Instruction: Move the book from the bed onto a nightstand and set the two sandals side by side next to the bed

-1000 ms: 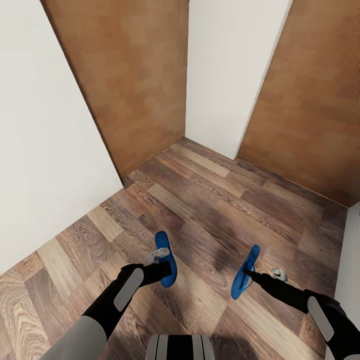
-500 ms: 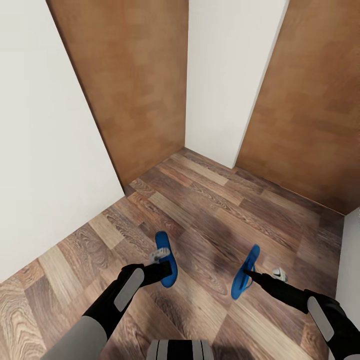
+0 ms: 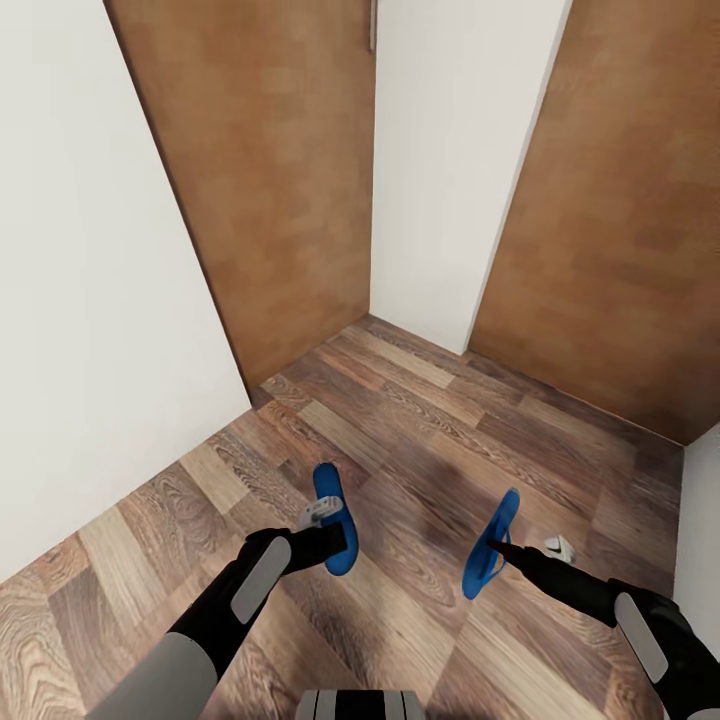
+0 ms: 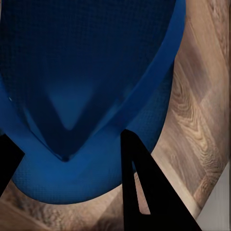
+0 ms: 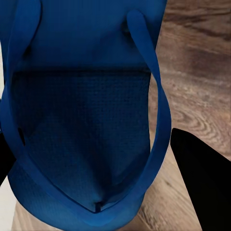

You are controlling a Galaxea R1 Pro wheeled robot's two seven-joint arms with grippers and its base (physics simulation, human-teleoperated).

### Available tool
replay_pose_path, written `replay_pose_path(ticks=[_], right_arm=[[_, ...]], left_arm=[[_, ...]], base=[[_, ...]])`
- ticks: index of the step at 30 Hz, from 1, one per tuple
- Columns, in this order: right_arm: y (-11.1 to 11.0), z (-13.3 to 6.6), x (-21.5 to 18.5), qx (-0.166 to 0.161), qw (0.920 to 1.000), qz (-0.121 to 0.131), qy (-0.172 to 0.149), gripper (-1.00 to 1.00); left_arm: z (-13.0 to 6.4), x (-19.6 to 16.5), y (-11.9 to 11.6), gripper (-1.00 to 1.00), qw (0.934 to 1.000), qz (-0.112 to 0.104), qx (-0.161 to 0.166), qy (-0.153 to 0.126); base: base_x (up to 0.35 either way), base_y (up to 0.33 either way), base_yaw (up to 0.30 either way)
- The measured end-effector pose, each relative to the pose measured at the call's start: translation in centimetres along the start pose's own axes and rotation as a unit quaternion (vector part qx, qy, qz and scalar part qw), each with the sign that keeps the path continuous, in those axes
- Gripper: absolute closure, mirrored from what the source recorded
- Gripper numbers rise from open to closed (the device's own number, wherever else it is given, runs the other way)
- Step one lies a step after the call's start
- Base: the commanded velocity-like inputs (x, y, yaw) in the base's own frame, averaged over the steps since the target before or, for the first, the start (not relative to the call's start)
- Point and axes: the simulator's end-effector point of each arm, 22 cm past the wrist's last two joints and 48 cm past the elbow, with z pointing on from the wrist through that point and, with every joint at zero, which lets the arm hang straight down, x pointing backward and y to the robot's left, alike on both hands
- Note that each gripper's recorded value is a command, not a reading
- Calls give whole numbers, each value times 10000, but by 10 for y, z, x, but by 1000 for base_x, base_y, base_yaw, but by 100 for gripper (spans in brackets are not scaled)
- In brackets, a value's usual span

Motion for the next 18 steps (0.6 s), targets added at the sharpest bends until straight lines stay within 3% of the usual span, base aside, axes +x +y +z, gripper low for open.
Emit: replay_pose_path(ticks=[18], right_arm=[[31,-14,-21,-186,9993,-216,-226,100]], left_arm=[[-26,-23,-26,100,9993,172,126,-297]], base=[[0,0,0]])
